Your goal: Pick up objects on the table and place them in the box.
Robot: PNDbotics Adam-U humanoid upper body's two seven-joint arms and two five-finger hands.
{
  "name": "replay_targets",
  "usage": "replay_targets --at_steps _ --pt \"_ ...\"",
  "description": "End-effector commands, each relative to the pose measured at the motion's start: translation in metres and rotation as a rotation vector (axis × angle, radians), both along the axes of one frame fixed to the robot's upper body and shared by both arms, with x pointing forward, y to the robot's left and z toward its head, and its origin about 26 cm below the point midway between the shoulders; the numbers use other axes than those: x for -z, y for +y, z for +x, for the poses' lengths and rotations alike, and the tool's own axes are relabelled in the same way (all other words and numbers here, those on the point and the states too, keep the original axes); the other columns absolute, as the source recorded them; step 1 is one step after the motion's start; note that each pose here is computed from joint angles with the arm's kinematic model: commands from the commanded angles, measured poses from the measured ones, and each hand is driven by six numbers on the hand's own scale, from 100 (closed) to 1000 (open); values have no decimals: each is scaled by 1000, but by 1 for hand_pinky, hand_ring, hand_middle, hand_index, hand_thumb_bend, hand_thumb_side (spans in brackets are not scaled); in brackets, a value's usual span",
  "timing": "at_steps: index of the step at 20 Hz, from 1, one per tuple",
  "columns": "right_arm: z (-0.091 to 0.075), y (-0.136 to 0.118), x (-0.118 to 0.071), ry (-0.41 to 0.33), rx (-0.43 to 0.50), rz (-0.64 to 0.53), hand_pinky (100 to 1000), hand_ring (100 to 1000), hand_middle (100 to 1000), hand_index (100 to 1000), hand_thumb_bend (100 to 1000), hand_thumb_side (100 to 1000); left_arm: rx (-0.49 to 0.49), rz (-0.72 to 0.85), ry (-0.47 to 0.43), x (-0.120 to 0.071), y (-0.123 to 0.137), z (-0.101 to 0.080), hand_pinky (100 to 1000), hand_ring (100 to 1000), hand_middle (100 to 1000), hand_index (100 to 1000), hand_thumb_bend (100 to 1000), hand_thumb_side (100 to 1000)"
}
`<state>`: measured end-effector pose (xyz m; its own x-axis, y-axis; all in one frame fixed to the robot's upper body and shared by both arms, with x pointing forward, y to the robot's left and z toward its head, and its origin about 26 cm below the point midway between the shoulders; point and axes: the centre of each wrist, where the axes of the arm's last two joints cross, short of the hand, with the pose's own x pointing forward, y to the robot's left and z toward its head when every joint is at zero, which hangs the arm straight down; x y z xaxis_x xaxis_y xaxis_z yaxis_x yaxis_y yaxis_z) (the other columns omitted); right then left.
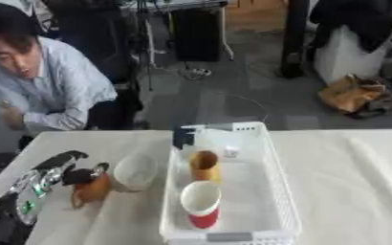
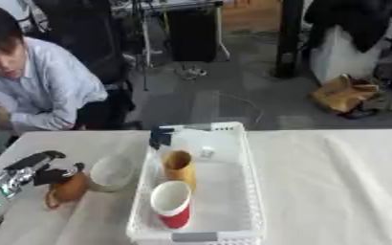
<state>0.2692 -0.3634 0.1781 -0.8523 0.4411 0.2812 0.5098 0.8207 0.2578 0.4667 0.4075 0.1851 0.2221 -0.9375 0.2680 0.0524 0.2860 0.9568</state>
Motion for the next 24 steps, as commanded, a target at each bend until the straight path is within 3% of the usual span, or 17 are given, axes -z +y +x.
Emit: replay_targets --at_steps 1,9,24 --pt "-2 0 -7 -22 -7 -16 803 878 725 746 100 1000 -16 39 -33 -25 15 -4 1000 1000 1000 1000 429 874" --pt "-2 0 -7 -24 -5 -11 803 878 721 738 100 1000 4 42 10 -24 16 -4 1000 1000 1000 1000 426 746" --pt "-2 0 -7 -27 2 0 803 879 718 729 100 1000 9 56 43 -17 13 -3 1000 1000 1000 1000 417 750"
